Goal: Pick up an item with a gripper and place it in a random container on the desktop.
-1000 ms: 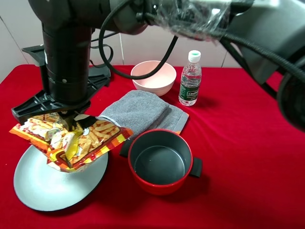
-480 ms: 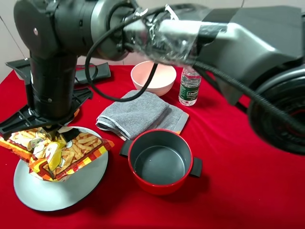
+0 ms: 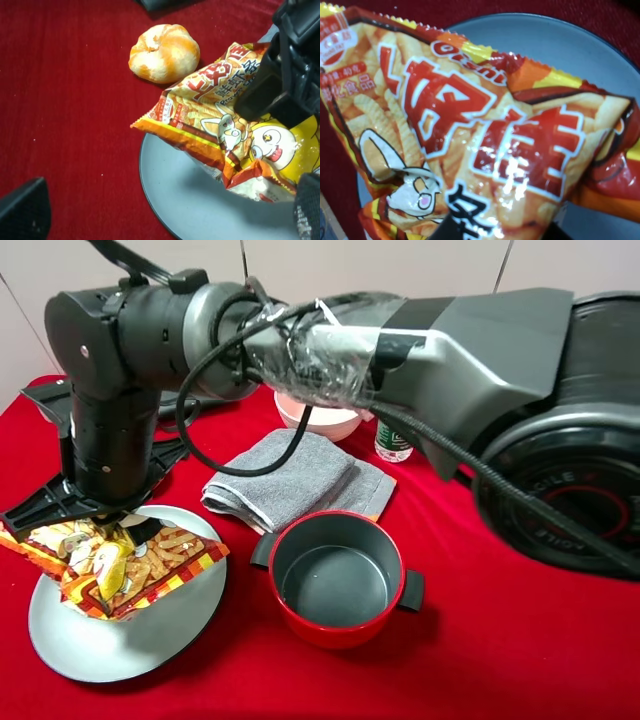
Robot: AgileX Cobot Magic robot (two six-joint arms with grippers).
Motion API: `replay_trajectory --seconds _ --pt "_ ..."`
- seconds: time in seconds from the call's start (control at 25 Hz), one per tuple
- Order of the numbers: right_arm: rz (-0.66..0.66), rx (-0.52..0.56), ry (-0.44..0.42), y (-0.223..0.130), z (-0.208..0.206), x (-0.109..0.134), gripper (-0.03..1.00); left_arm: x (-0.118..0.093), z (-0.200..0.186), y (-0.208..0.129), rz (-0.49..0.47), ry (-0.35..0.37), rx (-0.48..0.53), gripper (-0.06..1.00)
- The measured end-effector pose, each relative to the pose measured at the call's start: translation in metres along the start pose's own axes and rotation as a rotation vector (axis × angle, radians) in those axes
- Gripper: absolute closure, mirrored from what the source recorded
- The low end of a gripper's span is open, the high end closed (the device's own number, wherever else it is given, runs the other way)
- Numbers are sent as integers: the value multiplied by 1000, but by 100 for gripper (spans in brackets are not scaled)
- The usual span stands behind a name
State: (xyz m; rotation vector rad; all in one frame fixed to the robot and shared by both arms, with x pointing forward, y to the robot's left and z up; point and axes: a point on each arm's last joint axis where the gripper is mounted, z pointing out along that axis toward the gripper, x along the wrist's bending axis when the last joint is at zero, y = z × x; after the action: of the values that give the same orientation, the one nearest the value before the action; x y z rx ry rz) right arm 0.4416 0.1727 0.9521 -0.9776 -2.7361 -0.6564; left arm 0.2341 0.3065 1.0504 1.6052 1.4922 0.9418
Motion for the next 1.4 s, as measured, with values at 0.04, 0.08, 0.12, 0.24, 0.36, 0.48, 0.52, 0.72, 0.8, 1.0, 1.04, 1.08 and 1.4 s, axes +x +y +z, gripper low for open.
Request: replay_trajectory --seconds 0.04,0.08,0.12,0.24,0.36,0.48,0.52,0.72,0.8,1.0,1.04,1.08,1.4 --pt "1 4 -1 -1 2 -1 94 0 0 0 0 0 0 -1" --pt "2 7 -2 -1 4 -1 94 0 0 0 0 0 0 -1" --pt "2 10 -3 -1 6 -2 94 0 0 0 0 0 0 -1" --pt "4 6 -4 -1 9 -2 94 0 0 0 0 0 0 -1" --pt "5 0 -3 -1 10 -3 92 0 0 0 0 0 0 -1" --pt "6 -3 0 -1 10 -3 81 0 0 0 0 0 0 -1" --pt "9 -2 3 -1 10 -2 75 0 0 0 0 0 0 -1" --pt "26 0 25 -1 10 0 44 0 0 0 0 0 0 -1" --pt "22 0 26 -1 10 0 34 0 0 0 0 0 0 -1" --pt "8 0 26 -1 10 0 28 0 0 0 0 0 0 -1" --pt "7 1 26 -1 10 0 28 0 0 0 0 0 0 -1" --pt "6 2 26 -1 10 0 27 0 0 0 0 0 0 -1" --pt "-12 24 6 -3 5 -1 27 0 0 0 0 0 0 -1"
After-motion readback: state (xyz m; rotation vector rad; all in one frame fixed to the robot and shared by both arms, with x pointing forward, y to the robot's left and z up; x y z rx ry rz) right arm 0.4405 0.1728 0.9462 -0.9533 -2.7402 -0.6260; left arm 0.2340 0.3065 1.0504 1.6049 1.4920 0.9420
